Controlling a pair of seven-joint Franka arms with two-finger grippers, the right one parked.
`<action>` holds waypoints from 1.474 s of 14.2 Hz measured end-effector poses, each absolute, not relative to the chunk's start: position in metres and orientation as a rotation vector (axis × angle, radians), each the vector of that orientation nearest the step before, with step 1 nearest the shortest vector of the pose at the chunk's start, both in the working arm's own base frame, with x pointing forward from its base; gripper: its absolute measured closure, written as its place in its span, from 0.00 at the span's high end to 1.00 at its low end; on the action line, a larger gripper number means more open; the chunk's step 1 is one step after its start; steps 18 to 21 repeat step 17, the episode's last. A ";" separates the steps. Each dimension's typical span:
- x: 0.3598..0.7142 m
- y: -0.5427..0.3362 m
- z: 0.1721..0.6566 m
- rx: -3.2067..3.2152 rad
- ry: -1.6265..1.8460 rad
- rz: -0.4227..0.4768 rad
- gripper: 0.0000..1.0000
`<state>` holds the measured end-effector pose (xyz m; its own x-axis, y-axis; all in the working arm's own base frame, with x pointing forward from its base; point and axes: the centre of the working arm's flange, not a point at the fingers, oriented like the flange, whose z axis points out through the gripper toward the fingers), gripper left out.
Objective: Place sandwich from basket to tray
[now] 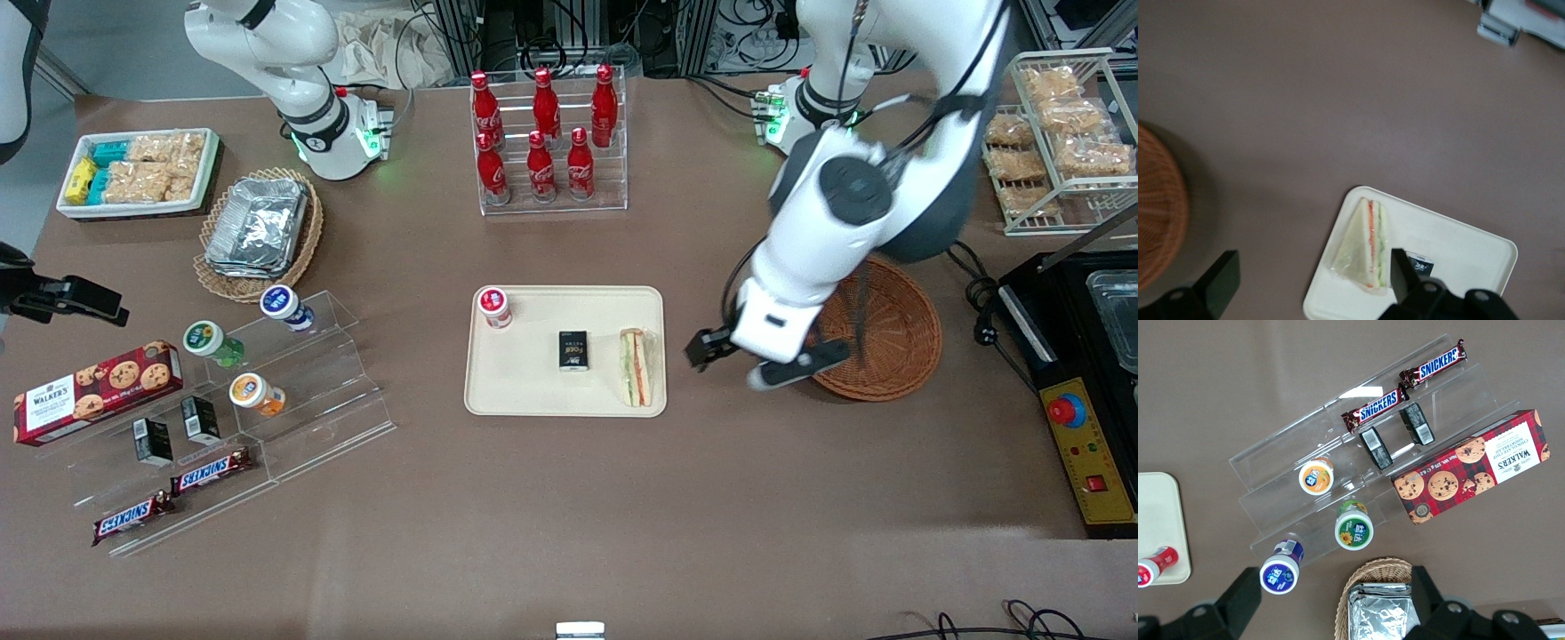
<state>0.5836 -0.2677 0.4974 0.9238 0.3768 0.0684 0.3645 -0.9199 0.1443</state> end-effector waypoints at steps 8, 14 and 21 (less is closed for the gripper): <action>0.567 -0.125 0.603 3.100 0.305 0.034 1.00; 0.538 -0.031 0.610 3.109 -0.147 0.017 1.00; 0.539 -0.014 0.609 3.111 -0.138 0.016 1.00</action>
